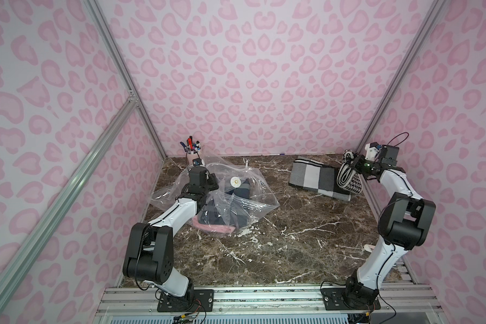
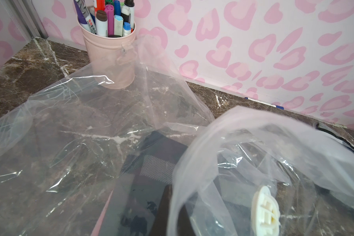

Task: Take the blanket out of the vacuum bag
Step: Place the blanket at the corner of the board.

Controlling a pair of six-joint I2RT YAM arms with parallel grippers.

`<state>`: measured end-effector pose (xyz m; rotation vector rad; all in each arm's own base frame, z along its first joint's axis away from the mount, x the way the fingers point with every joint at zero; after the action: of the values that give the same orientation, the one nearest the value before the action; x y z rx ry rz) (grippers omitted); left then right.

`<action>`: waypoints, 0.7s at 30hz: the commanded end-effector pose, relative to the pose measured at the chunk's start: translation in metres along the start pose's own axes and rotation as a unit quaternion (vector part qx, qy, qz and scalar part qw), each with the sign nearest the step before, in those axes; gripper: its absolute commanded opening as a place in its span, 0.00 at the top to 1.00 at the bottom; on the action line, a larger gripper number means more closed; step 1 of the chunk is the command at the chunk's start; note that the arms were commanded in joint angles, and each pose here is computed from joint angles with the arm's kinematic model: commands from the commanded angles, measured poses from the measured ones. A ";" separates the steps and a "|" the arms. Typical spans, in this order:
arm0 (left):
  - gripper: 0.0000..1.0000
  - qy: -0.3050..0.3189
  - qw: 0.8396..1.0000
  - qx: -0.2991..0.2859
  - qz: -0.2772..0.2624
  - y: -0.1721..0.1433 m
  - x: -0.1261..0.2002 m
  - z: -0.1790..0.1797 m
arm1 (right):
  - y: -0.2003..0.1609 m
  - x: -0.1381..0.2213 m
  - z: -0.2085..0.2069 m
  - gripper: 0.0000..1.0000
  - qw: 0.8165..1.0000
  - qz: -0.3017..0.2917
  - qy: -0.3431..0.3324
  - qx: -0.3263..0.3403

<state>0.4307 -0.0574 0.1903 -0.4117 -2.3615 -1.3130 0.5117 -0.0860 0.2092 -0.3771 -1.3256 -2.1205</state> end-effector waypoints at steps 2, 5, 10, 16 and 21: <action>0.96 -0.002 1.000 -0.001 -0.008 0.003 0.001 -0.001 | 0.000 -0.013 -0.001 1.00 0.999 0.019 -0.004 -0.027; 0.96 -0.007 1.000 0.003 -0.007 0.001 0.001 -0.001 | 0.005 -0.023 0.003 1.00 0.999 0.022 0.005 -0.043; 0.96 -0.014 1.000 0.010 -0.001 -0.005 0.001 0.000 | 0.014 -0.039 0.017 1.00 0.999 0.033 0.003 -0.043; 0.96 -0.026 0.999 0.018 0.002 -0.007 0.001 -0.002 | 0.012 -0.054 0.040 1.00 0.998 0.040 0.012 -0.045; 0.96 -0.038 0.999 0.026 0.006 -0.009 0.002 -0.004 | 0.002 -0.068 0.048 1.00 0.997 0.060 0.013 -0.045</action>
<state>0.4264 -0.0619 0.1824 -0.4465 -2.4076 -1.2670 0.5614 -0.0264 0.1979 -0.4445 -1.1781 -2.0841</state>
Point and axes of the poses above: each gripper's point midway between its finger pads, its own x axis back along the fingers, its own z axis along the line the jaws close on, y = z × x, the point moved 4 cm from there along x, back along the fingers, and after that the axes turned 13 degrees about x, right-handed, at the moved point
